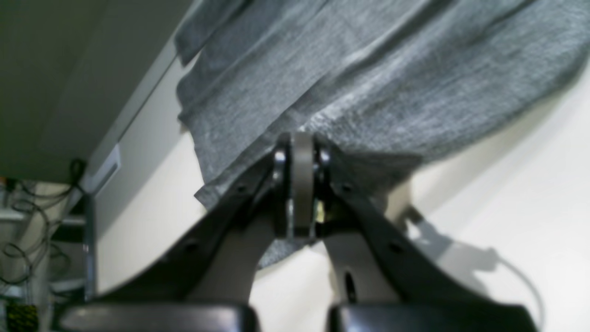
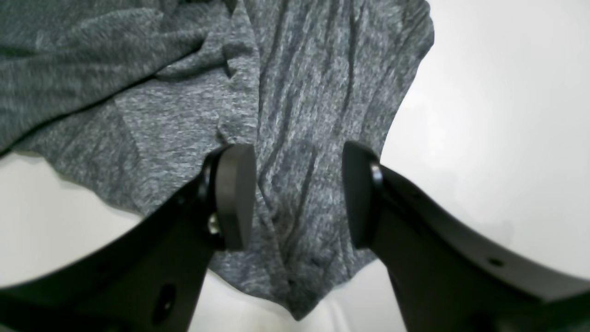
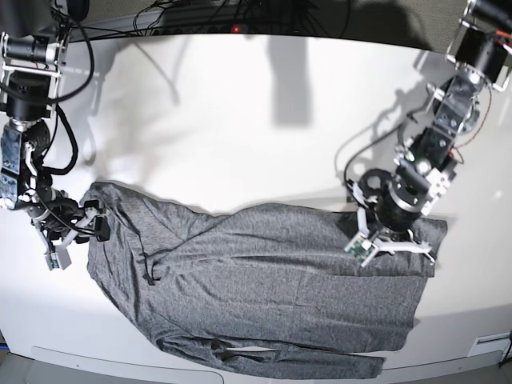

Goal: Fold the T-shirt properly
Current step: 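Grasp the shirt's side edges with both grippers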

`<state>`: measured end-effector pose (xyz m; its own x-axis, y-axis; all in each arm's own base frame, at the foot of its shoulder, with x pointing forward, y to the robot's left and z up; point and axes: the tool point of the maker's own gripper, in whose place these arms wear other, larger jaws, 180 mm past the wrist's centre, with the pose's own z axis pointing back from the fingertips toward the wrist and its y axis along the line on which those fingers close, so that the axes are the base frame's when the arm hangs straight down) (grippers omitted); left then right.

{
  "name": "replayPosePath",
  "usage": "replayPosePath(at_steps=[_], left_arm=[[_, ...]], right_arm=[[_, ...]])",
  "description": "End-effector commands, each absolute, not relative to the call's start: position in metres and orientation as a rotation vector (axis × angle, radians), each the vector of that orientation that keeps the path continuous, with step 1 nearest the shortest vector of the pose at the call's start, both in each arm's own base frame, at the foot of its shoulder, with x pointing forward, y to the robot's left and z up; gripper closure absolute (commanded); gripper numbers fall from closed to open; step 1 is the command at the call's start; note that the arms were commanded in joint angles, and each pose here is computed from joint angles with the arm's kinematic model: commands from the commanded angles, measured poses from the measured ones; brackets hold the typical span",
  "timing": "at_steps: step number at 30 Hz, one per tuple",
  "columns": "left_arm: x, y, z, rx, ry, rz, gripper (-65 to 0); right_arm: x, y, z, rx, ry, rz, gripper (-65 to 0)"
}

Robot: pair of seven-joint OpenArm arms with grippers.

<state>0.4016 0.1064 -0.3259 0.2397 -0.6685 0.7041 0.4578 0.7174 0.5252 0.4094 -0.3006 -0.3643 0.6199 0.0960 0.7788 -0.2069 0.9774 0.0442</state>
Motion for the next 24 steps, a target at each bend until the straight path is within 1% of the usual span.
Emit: replayPosePath(at_steps=[1,5,10,14,17,20,24], left_arm=[[0.418,0.112,-0.307,0.253,-1.140,-0.766,0.0],[0.443,0.131,-0.309,0.295,-1.127,-0.753,0.0],[0.467,0.145,-0.313,0.269,-1.113,-0.739,0.0],[0.483,0.169,-0.332,0.290,-1.052,-0.704,0.0],[0.491,0.181,-0.342,0.269,-1.027,-0.680,0.0],[0.499,0.188,-0.342,0.264,-1.039,-0.663,0.0],[0.509,0.182,-0.327,0.252,-1.108,-0.672,0.0]], right_arm=[[0.424,-0.306,-0.339,0.129,-0.963,0.175,-30.5],[0.425,-0.301,-0.340,0.141,-0.970,0.170,-30.5],[0.425,-0.297,-0.341,0.151,-0.971,0.169,-30.5],[0.426,-0.291,-0.344,0.164,-0.971,0.167,-30.5],[0.427,-0.285,-0.345,0.179,-0.973,0.165,-30.5],[0.429,-0.278,-0.346,0.193,-0.982,0.162,-30.5],[0.430,-0.271,-0.347,0.209,-0.989,0.160,-30.5]])
